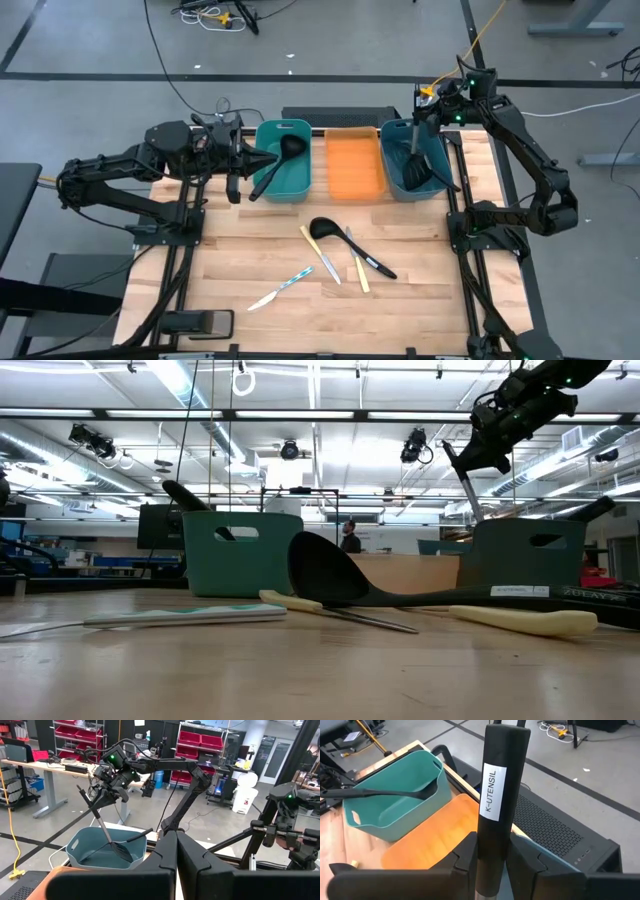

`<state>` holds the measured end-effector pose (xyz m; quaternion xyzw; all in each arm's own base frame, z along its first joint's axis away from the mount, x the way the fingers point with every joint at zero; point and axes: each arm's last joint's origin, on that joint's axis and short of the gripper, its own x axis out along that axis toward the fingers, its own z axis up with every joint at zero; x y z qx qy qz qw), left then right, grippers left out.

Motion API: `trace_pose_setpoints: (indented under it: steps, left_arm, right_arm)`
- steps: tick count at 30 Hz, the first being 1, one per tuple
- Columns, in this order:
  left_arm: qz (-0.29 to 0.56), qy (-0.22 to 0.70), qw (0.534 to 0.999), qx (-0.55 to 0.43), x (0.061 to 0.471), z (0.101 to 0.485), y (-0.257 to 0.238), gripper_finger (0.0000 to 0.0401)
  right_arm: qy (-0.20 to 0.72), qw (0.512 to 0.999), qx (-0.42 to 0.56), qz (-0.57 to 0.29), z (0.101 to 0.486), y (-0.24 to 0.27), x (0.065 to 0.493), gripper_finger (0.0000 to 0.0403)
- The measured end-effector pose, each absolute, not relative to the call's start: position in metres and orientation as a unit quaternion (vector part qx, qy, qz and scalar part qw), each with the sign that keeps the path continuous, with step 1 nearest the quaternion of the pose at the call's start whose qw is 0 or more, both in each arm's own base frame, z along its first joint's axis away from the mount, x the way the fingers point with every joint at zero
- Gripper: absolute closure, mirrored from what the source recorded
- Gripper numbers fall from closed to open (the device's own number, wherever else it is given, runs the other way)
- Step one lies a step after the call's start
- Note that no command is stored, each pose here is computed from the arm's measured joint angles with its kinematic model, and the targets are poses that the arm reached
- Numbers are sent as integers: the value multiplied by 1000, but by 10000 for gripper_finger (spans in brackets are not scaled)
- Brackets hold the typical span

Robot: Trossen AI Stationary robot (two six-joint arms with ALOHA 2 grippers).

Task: Pick & Place Kitchen Items
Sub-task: Put the black spatula into the blue bin, then put the black serving spoon into the light green bin

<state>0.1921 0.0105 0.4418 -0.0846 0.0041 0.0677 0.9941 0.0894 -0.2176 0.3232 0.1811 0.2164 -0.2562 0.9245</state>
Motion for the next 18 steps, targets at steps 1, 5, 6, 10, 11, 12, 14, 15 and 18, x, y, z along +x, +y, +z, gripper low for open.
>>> trace_pose_setpoints:
  steps: [1, 5, 6, 10, 11, 12, 14, 15, 18]
  left_arm:
    - [68, 4, 994, -84, 192, 442, 10, 397]
    - [68, 4, 994, -85, 192, 442, 10, 391]
    - [68, 4, 994, -85, 192, 442, 10, 391]
    - [68, 4, 994, -85, 192, 442, 10, 396]
    - [68, 3, 994, -85, 192, 442, 10, 397]
    - [67, 3, 994, -85, 192, 442, 10, 397]
    - [68, 3, 994, -85, 192, 442, 10, 396]
    - [68, 3, 994, -85, 192, 442, 10, 394]
    - [68, 3, 994, -85, 192, 442, 10, 390]
  right_arm:
    - [218, 924, 183, -256, 322, -218, 90, 321]
    - [224, 921, 193, -255, 318, -221, 91, 311]
    - [226, 920, 196, -255, 318, -222, 91, 304]
    - [235, 911, 201, -275, 316, -223, 90, 273]
    - [238, 908, 200, -281, 315, -223, 90, 266]
    - [240, 906, 200, -285, 315, -224, 90, 260]
    - [242, 904, 200, -288, 315, -224, 89, 251]
    - [242, 905, 200, -288, 315, -224, 89, 247]
    - [242, 904, 200, -289, 315, -224, 89, 239]
